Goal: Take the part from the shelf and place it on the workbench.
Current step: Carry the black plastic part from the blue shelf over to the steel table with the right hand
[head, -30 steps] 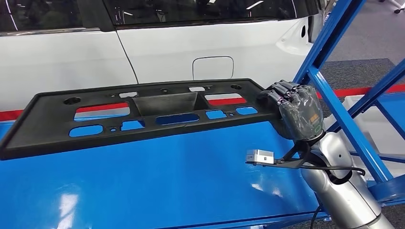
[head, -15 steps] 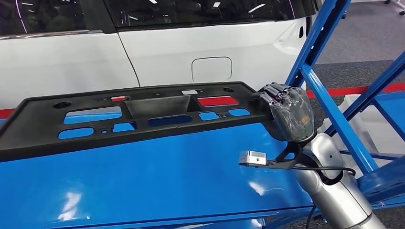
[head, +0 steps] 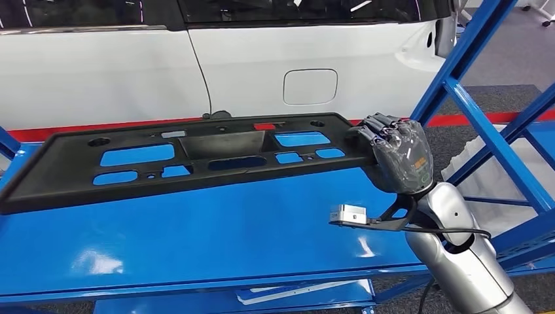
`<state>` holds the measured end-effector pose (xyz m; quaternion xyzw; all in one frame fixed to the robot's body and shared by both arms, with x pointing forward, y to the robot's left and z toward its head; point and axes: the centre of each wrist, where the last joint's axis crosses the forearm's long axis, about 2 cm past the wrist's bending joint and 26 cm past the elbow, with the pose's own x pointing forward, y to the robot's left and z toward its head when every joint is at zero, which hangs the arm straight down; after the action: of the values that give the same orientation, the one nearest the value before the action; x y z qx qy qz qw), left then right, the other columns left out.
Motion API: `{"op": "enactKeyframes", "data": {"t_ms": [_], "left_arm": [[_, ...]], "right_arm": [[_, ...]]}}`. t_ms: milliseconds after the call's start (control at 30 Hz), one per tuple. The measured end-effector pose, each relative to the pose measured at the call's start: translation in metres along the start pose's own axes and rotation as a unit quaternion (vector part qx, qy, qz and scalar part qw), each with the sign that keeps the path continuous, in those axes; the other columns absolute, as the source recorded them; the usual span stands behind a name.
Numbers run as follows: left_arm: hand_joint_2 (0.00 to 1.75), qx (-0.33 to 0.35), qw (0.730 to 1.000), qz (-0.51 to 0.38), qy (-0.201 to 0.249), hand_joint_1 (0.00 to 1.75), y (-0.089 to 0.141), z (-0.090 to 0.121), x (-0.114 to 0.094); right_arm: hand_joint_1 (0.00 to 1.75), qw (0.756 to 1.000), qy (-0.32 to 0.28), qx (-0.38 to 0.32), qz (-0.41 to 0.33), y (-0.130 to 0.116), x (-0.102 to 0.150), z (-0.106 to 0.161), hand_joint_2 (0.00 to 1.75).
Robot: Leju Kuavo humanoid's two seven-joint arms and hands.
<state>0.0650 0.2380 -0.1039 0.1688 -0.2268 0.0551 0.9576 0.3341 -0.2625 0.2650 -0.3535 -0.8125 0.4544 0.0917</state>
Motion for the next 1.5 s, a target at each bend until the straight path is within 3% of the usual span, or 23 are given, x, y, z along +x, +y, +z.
{"op": "enactKeyframes", "data": {"t_ms": [1500], "left_arm": [[0.00,0.000,1.000,0.004,0.009,0.00,0.002,-0.001,-0.001]], "right_arm": [[1.75,1.000,0.016,0.018,0.003,0.009,0.010,0.015,1.75]]}}
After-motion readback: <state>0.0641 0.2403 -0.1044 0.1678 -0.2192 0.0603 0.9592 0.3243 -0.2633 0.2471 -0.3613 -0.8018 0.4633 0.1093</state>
